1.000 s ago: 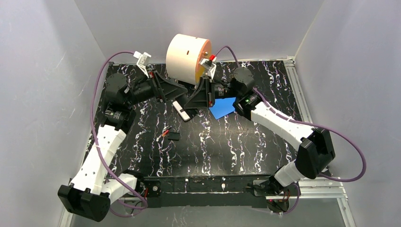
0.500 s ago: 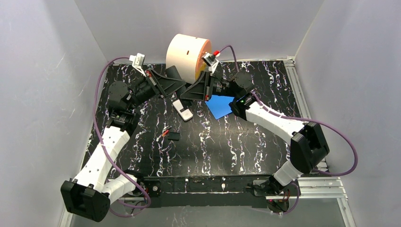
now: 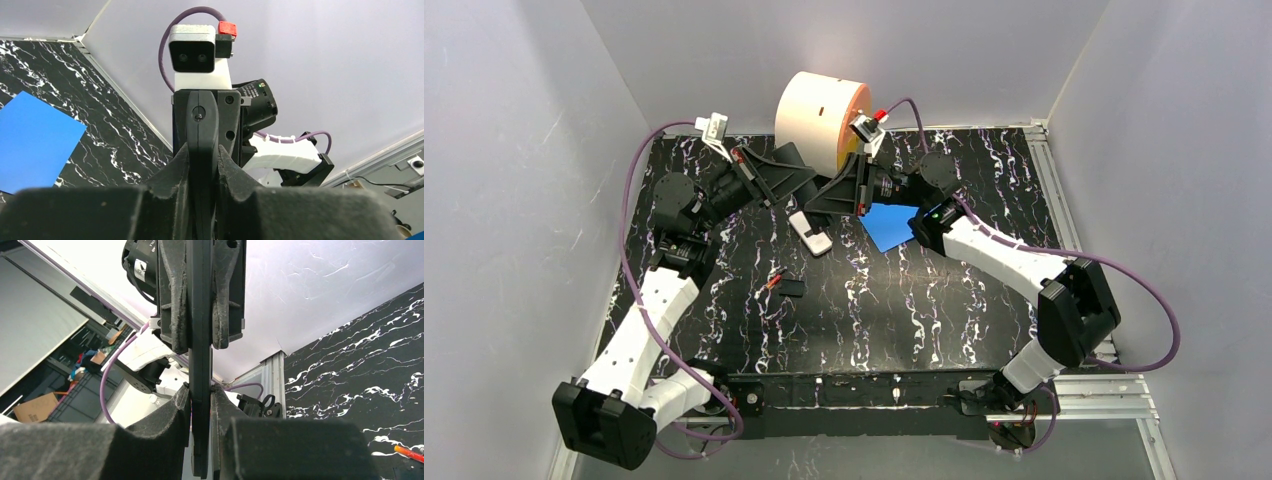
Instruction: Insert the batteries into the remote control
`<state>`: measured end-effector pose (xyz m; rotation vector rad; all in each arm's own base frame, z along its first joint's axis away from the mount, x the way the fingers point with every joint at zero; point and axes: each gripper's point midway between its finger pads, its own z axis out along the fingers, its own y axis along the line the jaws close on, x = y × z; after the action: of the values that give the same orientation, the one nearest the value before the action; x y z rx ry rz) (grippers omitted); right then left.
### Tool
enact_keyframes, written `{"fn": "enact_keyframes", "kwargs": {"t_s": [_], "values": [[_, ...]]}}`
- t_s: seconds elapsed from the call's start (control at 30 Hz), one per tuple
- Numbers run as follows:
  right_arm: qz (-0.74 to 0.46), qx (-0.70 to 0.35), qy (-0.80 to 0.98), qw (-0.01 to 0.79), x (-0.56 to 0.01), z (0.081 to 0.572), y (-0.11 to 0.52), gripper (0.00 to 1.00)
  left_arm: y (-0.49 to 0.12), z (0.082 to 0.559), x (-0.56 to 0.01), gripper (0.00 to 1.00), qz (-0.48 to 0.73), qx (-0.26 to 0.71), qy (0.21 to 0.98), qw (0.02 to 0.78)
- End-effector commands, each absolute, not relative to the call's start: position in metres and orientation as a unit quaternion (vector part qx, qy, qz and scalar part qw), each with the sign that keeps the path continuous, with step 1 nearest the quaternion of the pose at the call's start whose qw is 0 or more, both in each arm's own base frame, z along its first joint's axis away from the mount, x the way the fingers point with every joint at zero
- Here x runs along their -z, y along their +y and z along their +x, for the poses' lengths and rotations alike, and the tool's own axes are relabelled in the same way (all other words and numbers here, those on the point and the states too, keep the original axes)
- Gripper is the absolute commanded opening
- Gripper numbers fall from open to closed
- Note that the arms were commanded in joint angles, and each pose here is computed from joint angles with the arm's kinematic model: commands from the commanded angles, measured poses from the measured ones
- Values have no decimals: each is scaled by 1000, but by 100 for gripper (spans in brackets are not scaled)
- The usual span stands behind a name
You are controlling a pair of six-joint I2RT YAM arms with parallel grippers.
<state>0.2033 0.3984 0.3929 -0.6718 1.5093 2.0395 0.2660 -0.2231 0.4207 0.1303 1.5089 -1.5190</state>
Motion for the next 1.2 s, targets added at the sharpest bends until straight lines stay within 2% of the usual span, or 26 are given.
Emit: {"fn": "enact_keyframes", "kwargs": {"t_s": [0.0, 0.03, 0.07, 0.1, 0.13, 0.23, 0.3, 0.43, 0.53, 0.6, 0.67, 0.9, 1.0, 1.07, 1.17], "values": [[-261, -754, 541, 263, -402, 194, 392, 20, -219, 261, -432, 0, 71, 616, 601, 505], [-263, -753, 542, 264, -401, 193, 392, 26, -218, 261, -432, 0, 73, 614, 600, 507], [-264, -751, 544, 266, -399, 193, 391, 37, -218, 261, -431, 0, 74, 610, 602, 510], [-267, -745, 547, 274, -396, 193, 390, 55, -216, 264, -428, 0, 72, 599, 607, 518], [-269, -735, 551, 289, -393, 196, 390, 65, -214, 267, -424, 0, 64, 589, 617, 519], [-276, -679, 594, 330, -375, 209, 389, 80, -193, 282, -398, 0, 32, 497, 671, 549], [-279, -640, 628, 343, -356, 219, 388, 84, -167, 291, -375, 0, -2, 407, 717, 566], [-248, -587, 687, 349, -316, 240, 387, 85, -112, 289, -327, 0, -48, 241, 789, 564], [-213, -517, 745, 364, -277, 261, 389, 83, -73, 278, -312, 0, -77, 143, 808, 566], [-208, -468, 773, 375, -254, 266, 397, 81, -53, 270, -304, 0, -95, 95, 816, 563], [-238, -423, 784, 387, -235, 262, 417, 74, -36, 262, -299, 0, -117, 56, 819, 559], [-322, -287, 831, 350, -162, 258, 463, 64, 5, 227, -297, 0, -182, -17, 814, 551], [-265, -201, 882, 334, -133, 271, 461, 63, 14, 215, -297, 0, -191, -31, 811, 553], [-218, -162, 914, 301, -111, 263, 459, 60, 16, 208, -298, 0, -192, -31, 808, 556], [-194, -119, 923, 311, -99, 251, 472, 61, 18, 203, -297, 0, -194, -30, 809, 555]]}}
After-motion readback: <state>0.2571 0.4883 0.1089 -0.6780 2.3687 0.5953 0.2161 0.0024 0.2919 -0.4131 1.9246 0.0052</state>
